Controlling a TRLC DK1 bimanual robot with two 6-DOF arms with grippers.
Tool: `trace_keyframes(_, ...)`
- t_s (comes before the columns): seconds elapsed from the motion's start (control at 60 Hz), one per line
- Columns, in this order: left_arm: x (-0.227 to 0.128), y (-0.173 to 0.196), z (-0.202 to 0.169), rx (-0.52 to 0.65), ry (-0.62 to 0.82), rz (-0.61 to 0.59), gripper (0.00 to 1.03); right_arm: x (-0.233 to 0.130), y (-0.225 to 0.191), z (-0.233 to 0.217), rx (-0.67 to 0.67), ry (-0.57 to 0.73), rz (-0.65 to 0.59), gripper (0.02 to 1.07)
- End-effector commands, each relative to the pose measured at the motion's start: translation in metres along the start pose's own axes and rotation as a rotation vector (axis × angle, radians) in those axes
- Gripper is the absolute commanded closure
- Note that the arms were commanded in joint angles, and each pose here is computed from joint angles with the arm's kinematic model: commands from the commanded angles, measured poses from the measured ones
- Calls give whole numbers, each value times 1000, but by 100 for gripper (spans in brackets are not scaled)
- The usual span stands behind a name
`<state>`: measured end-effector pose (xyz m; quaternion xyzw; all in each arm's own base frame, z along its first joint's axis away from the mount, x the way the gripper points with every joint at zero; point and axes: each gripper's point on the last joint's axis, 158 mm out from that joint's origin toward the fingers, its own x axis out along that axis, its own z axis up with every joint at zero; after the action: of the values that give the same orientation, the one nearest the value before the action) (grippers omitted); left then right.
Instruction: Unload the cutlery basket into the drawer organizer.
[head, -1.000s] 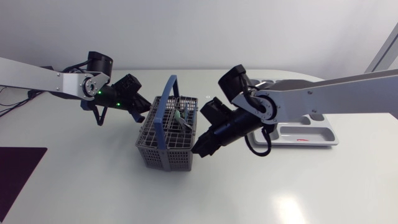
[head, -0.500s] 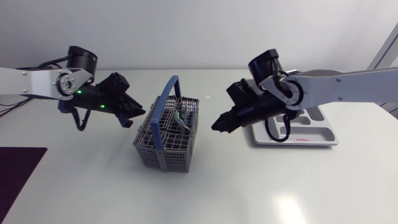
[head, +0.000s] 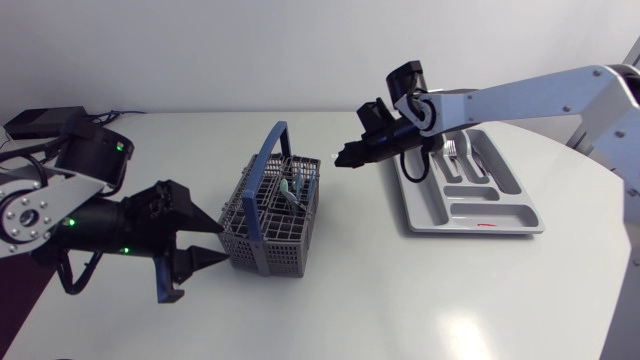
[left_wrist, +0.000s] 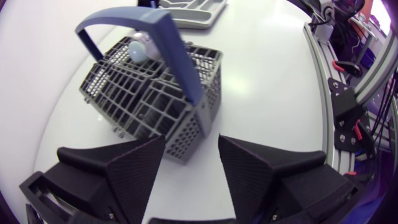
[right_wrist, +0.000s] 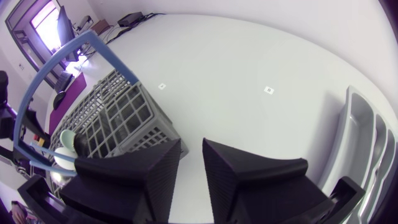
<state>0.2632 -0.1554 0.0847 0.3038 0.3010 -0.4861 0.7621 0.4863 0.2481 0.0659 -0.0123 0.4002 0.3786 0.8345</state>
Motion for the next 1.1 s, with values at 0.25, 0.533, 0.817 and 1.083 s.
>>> trace_keyframes(0.25, -25, 40, 34, 0, -99, 161, 44, 26, -4, 23, 19, -7, 18, 75)
trace_keyframes(0.533, 7, 56, 41, -52, -113, 136, 70, 30, -5, 15, 12, 12, 23, 75)
trace_keyframes(0.817, 39, 38, 16, -69, -31, 55, 71, 28, -6, 13, 11, 17, 20, 75)
trace_keyframes(1.083, 39, 38, 1, -77, 14, 71, 71, 28, -3, 15, 8, 15, 23, 75)
